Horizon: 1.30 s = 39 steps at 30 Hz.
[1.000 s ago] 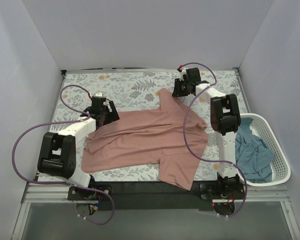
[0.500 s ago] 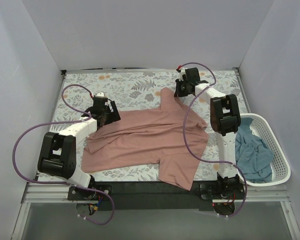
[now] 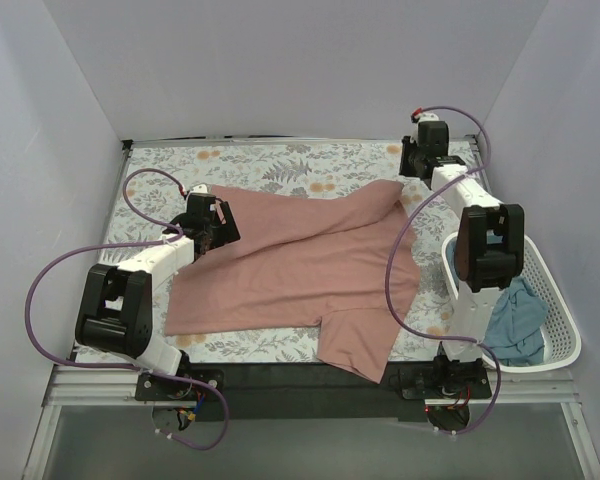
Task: Fold and stack the t-shirts
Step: Fold the tshirt
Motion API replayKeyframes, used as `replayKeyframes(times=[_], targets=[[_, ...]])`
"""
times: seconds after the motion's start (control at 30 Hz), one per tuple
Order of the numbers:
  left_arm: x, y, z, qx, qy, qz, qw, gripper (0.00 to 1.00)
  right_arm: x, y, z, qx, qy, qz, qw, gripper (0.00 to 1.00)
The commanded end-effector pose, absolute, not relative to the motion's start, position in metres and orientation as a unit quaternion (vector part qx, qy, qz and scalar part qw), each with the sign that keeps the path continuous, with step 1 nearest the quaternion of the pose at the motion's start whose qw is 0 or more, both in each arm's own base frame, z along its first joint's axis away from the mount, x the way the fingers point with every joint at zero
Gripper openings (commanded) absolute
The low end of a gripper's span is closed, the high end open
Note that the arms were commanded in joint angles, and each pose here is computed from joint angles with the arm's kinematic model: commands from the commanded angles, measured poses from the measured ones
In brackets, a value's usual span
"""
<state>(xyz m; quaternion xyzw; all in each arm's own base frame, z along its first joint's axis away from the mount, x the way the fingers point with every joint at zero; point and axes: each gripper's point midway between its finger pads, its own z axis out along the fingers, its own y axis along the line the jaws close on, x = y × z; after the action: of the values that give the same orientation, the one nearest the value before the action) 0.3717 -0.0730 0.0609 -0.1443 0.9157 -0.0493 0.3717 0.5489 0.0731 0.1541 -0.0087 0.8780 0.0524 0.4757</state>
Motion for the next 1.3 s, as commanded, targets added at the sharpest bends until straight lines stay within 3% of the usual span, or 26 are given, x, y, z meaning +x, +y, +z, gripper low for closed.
replayKeyframes(times=[0.0,0.17,0.3,0.67,1.03,1.27], targets=[[0.374,-0.072,0.07,-0.146,0.909,-0.047,0.387,0.8,0.524,0.072,0.087,0.004,0.927,0.042,0.373,0.32],[0.377,-0.067,0.072,-0.156,0.906,-0.035,0.392,0.8,0.514,0.092,0.101,-0.016,0.922,0.081,0.378,0.33],[0.412,-0.068,0.094,-0.163,0.895,-0.028,0.414,0.8,0.509,0.106,0.108,-0.022,0.918,0.118,0.379,0.33],[0.469,-0.065,0.039,-0.175,0.923,0.005,0.343,0.68,0.485,0.11,0.125,-0.028,0.909,0.143,0.391,0.33],[0.47,-0.033,-0.012,-0.212,0.942,0.046,0.255,0.62,0.445,0.105,0.093,-0.003,0.919,0.15,0.364,0.37],[0.472,0.013,-0.019,-0.278,0.928,0.062,0.238,0.62,0.459,0.103,0.073,0.004,0.922,0.179,0.344,0.37]])
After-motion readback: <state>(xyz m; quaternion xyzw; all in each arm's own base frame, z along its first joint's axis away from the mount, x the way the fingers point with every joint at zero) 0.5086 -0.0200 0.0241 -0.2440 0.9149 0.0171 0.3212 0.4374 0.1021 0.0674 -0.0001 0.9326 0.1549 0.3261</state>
